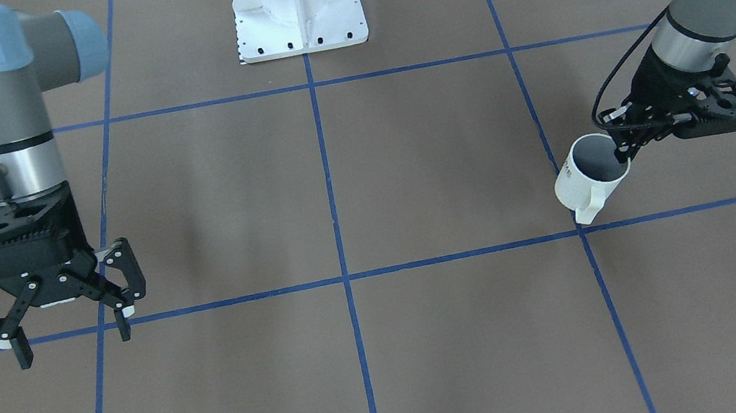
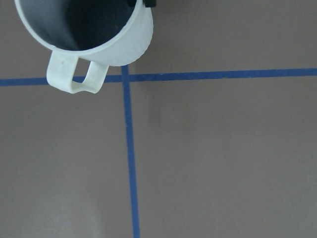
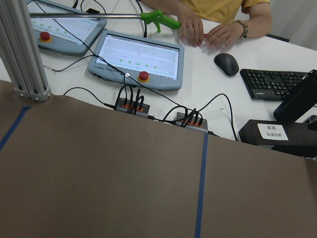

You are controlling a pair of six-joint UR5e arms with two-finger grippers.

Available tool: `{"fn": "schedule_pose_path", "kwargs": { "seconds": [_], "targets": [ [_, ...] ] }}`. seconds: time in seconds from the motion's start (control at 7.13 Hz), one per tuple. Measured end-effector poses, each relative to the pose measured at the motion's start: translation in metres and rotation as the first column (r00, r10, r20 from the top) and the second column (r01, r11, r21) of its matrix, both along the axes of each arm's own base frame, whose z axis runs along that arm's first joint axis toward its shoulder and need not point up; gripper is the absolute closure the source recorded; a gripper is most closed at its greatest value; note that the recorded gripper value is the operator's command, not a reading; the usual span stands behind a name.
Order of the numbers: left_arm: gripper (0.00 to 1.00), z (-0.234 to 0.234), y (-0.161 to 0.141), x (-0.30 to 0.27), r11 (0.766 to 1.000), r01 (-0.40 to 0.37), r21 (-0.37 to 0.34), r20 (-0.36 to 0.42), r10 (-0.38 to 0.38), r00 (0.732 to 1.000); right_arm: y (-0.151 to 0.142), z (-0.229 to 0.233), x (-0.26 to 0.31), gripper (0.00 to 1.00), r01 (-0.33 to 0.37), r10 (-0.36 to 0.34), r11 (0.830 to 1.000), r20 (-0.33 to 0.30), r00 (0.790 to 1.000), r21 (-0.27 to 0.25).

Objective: Left arm hands cup to right arm to dump lemon

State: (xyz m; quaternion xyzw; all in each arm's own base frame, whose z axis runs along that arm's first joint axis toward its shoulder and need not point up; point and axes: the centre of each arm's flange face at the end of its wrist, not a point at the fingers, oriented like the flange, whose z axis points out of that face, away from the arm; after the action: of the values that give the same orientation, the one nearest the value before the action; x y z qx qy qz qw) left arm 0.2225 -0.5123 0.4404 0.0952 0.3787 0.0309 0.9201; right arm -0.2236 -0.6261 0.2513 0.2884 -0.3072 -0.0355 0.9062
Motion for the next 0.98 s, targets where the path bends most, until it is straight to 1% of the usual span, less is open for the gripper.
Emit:
{"fn": "schedule_pose_path", "kwargs": {
  "seconds": [0.14,0.28,0.42,0.56,0.7,0.84,0.98],
  "targets": [
    [1.00,0.019,0.008,-0.007,0.999,-0.047,0.019,0.027,0.046,0.999,-0.016,0.013,0.046,0.00,0.117,-0.117,0.993,0.020,0.993,-0.017],
    [1.00,0.033,0.013,-0.011,0.997,-0.075,0.024,0.044,0.074,0.996,-0.029,0.032,0.083,0.00,0.219,-0.218,0.976,0.041,0.975,-0.015],
    [1.00,0.043,0.017,-0.014,0.995,-0.095,0.023,0.055,0.094,0.994,-0.038,0.063,0.115,0.00,0.293,-0.293,0.956,0.047,0.955,-0.010],
    [1.00,0.052,0.018,-0.015,0.994,-0.108,0.015,0.058,0.107,0.993,-0.039,0.093,0.140,0.00,0.323,-0.322,0.946,0.046,0.946,-0.016],
    [0.63,0.061,0.017,-0.014,0.993,-0.116,0.002,0.060,0.116,0.991,-0.037,0.115,0.159,0.00,0.325,-0.322,0.944,0.054,0.945,-0.050],
    [0.01,0.066,0.017,-0.013,0.993,-0.119,-0.006,0.061,0.119,0.991,-0.035,0.134,0.173,0.00,0.321,-0.316,0.942,0.068,0.946,-0.101],
    [0.00,0.069,0.017,-0.013,0.993,-0.121,-0.009,0.061,0.121,0.991,-0.029,0.155,0.180,0.00,0.316,-0.308,0.937,0.070,0.949,-0.150]
  ]
}}
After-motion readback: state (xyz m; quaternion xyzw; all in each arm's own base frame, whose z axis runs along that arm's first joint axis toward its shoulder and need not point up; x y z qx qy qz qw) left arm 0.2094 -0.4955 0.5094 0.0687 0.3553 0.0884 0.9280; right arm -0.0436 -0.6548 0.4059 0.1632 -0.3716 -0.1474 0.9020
